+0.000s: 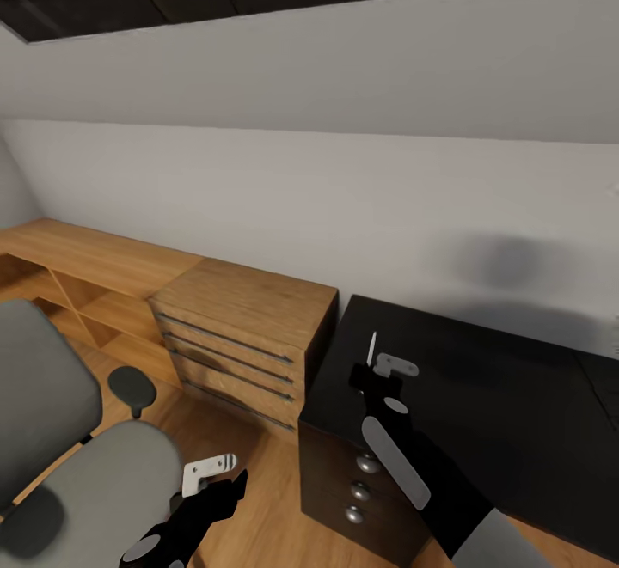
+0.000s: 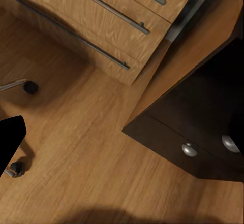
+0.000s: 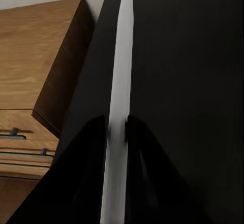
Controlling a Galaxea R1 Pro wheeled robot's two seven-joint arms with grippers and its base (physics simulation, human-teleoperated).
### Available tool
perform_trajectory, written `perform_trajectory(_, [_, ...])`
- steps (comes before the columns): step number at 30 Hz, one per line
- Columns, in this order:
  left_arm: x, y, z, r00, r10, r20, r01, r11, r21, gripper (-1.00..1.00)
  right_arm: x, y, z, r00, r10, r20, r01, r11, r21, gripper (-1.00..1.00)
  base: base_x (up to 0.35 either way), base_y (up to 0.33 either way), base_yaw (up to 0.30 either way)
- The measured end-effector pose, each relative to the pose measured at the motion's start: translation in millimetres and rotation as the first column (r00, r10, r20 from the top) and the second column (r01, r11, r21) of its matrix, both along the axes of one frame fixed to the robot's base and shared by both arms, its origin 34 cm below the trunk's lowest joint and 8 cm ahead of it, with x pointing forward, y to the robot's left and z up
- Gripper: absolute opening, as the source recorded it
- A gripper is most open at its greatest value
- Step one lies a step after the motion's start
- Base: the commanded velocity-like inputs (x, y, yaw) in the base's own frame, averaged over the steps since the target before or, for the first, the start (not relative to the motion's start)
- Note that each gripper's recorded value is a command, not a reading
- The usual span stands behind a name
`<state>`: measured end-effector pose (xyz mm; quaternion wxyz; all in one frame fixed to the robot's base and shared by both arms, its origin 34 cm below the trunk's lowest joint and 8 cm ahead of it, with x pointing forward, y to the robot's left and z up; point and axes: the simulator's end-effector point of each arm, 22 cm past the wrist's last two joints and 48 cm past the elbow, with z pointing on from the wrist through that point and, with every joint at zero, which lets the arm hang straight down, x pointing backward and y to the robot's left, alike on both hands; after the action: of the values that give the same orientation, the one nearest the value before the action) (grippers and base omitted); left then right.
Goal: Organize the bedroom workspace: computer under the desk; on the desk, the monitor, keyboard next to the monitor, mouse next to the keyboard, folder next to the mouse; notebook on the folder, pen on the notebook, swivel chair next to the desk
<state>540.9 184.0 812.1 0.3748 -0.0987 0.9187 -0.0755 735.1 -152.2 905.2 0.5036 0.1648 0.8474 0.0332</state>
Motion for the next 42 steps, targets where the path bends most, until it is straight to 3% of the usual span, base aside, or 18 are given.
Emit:
perform_trajectory(9, [-1,1,14,1.000,0.002,0.006,-0.002,1.000,0.000,1.00,-2,0,15,1.000,-0.001,0.008,0.001,1.000,0.001,-1.00,0.000,0.000,-0.173])
perform_trajectory(26, [-4,2,34,1.000,0.004,0.008,-0.004,1.000,0.001,1.00,-6,0,35,1.000,-0.001,0.008,0.001,1.000,0.003,-1.00,0.000,0.000,-0.026])
perform_trajectory(31, [-5,2,41,1.000,0.005,0.013,-0.005,1.000,0.001,1.00,-11,-21,38,0.997,-0.078,-0.011,0.078,0.997,-0.018,-1.00,0.000,0.000,-0.240])
perform_trajectory(42, [-7,2,56,1.000,0.005,0.023,-0.005,1.000,0.000,1.00,-14,-34,51,0.993,-0.120,-0.013,0.120,0.993,-0.019,-1.00,0.000,0.000,-0.266])
